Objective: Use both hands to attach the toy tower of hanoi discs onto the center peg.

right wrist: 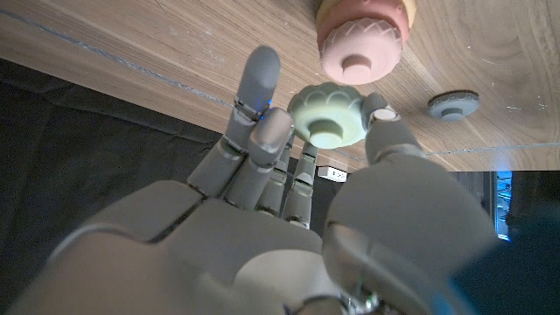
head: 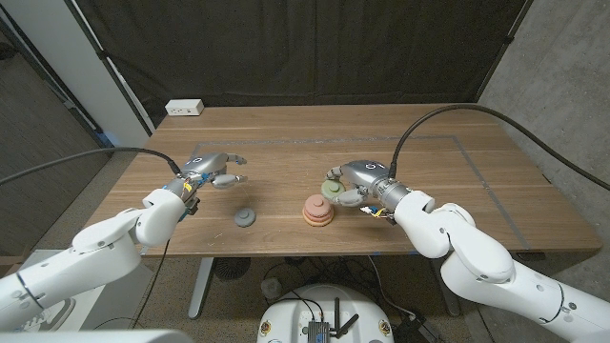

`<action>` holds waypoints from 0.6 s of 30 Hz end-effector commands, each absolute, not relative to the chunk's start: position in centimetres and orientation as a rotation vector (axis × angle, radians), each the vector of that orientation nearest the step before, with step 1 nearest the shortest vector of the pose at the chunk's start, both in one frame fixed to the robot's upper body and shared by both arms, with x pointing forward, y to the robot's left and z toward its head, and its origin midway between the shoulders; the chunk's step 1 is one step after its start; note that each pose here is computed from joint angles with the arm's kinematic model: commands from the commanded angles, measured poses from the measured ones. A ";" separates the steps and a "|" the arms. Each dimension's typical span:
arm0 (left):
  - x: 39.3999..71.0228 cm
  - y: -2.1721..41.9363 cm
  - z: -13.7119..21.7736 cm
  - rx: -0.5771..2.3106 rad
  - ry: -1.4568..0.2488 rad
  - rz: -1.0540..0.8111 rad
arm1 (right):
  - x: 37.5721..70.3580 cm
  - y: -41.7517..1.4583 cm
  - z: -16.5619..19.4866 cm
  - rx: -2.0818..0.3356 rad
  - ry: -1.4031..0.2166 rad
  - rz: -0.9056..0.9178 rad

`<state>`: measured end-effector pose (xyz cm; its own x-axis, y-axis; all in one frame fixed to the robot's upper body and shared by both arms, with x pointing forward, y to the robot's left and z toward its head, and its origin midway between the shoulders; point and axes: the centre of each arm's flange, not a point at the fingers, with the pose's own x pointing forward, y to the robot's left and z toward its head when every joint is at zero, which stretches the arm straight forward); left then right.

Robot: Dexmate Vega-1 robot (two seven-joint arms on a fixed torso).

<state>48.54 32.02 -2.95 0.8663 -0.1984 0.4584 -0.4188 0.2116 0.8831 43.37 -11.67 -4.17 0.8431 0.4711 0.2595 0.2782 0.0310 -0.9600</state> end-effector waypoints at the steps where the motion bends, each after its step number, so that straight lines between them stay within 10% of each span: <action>1: 48.4 32.0 -3.0 1.366 -0.543 0.166 | 43.6 -9.9 -3.6 -1.603 -0.671 0.227; 18: 48.2 32.2 -2.9 1.364 -0.551 0.178 | 44.6 -7.3 -3.4 -1.666 -0.698 0.234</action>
<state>48.42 31.94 -3.02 0.8655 -0.1987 0.4598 -0.4205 0.2107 0.8825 44.39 -9.26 -3.45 0.8099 0.5312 0.2490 0.2794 0.0239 -0.9599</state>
